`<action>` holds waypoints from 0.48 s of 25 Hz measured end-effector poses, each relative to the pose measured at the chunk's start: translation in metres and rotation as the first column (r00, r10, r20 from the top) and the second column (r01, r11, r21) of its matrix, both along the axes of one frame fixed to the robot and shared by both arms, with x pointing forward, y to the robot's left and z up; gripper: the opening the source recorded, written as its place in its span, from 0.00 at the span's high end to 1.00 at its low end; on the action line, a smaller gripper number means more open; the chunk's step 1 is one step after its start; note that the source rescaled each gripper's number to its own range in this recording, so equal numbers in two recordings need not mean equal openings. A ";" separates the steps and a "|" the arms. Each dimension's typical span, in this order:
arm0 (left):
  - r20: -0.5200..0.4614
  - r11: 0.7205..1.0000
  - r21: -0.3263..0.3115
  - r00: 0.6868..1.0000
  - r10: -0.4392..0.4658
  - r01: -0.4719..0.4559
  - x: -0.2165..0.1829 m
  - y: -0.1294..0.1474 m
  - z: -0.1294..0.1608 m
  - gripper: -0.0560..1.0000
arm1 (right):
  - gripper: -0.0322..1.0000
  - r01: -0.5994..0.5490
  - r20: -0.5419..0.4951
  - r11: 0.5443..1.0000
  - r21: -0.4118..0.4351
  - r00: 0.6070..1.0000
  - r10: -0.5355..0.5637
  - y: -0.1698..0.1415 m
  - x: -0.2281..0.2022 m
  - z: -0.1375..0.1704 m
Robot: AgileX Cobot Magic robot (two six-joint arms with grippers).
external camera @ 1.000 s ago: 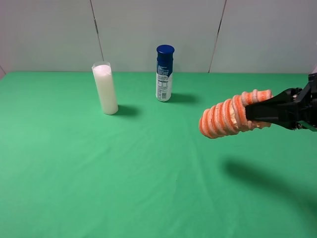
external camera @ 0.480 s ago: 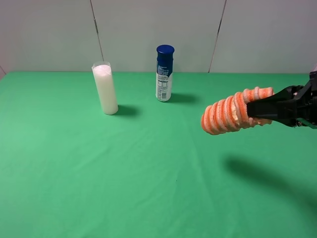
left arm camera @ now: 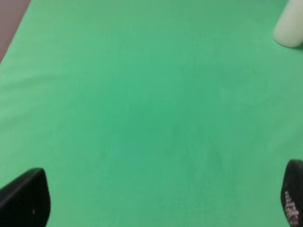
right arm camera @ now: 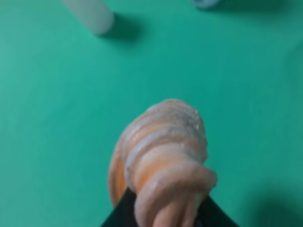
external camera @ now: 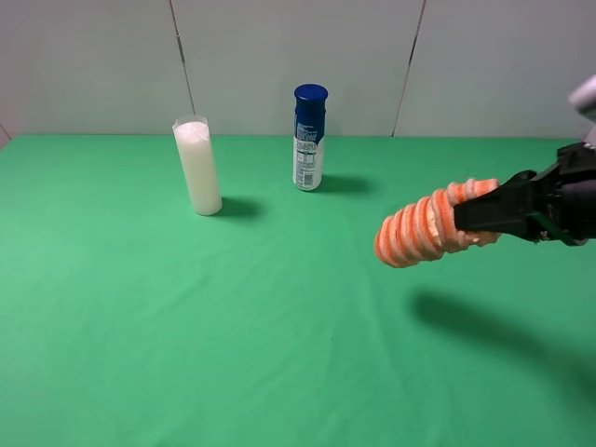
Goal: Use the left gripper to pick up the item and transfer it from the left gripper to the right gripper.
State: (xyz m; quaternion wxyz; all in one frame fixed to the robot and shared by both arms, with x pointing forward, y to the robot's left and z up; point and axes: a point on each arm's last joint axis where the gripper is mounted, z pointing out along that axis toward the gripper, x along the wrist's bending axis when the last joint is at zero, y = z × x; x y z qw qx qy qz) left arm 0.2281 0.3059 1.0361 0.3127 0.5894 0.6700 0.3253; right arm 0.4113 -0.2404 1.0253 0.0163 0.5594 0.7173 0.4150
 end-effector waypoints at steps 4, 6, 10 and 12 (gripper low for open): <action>0.000 1.000 0.001 1.000 0.000 0.000 0.000 0.000 0.000 0.02 | 0.96 -0.018 -0.047 1.000 0.005 0.999 0.018 0.002 0.022 0.001; 0.000 1.000 0.001 1.000 0.000 0.000 0.000 0.000 0.000 0.02 | 0.97 -0.039 -0.069 0.999 0.013 0.997 0.040 0.004 0.033 0.003; 0.000 1.000 0.001 1.000 0.000 0.000 0.000 0.000 0.000 0.02 | 0.97 -0.066 -0.122 0.998 0.016 0.990 0.067 0.007 0.056 0.006; 0.000 1.000 0.001 1.000 0.000 0.000 0.000 0.000 0.000 0.02 | 0.97 -0.069 -0.142 0.998 -0.001 0.987 0.068 0.006 0.069 0.006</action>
